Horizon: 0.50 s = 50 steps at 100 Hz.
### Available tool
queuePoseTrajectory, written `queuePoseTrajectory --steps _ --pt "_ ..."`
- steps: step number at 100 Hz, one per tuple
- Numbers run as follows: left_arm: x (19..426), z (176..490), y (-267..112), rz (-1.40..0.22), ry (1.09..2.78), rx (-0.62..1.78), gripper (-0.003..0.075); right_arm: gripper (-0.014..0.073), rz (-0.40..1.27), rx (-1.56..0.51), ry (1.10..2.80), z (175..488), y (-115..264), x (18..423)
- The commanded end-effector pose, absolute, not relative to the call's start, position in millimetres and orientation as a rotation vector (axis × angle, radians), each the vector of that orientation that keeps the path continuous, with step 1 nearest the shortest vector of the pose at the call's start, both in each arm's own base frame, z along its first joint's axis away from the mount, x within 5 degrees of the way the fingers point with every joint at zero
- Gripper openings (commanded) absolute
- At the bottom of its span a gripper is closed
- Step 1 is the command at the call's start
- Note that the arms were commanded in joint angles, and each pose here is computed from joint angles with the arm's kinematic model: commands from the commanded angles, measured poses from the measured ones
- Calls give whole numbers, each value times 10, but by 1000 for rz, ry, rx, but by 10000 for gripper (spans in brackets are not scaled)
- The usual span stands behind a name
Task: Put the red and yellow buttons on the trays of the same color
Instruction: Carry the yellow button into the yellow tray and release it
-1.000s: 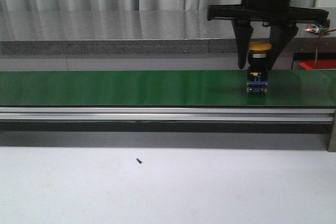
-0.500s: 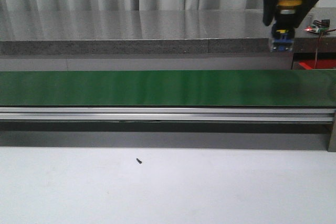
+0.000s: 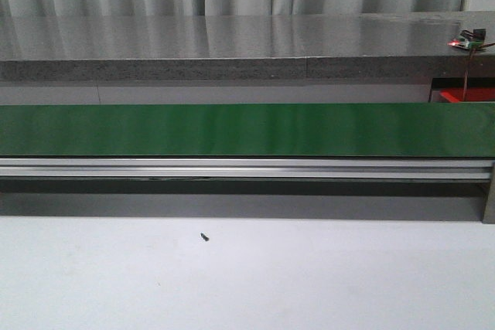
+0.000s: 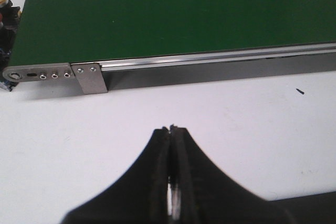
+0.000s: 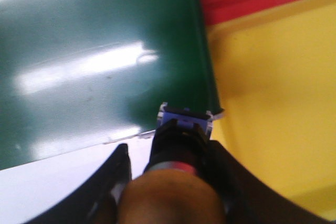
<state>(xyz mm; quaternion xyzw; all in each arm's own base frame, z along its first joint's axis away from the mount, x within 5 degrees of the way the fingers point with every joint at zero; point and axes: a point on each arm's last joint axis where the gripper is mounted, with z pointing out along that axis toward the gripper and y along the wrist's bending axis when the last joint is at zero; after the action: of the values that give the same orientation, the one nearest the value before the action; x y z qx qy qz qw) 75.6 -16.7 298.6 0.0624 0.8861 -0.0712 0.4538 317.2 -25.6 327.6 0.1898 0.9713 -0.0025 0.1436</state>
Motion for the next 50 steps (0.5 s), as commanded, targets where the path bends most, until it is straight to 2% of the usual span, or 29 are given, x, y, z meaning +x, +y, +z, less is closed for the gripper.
queuePoseTrajectory --steps 1,24,50 --pt "791 3115 -177 -190 2098 144 -20 248 -58 612 2792 3401 -489 2992" --pt "791 3115 -177 -190 2098 144 -20 248 -84 756 2757 3236 -908 2927" --pt "791 3115 -177 -190 2098 144 -20 248 -54 795 2771 2920 -1078 3124"
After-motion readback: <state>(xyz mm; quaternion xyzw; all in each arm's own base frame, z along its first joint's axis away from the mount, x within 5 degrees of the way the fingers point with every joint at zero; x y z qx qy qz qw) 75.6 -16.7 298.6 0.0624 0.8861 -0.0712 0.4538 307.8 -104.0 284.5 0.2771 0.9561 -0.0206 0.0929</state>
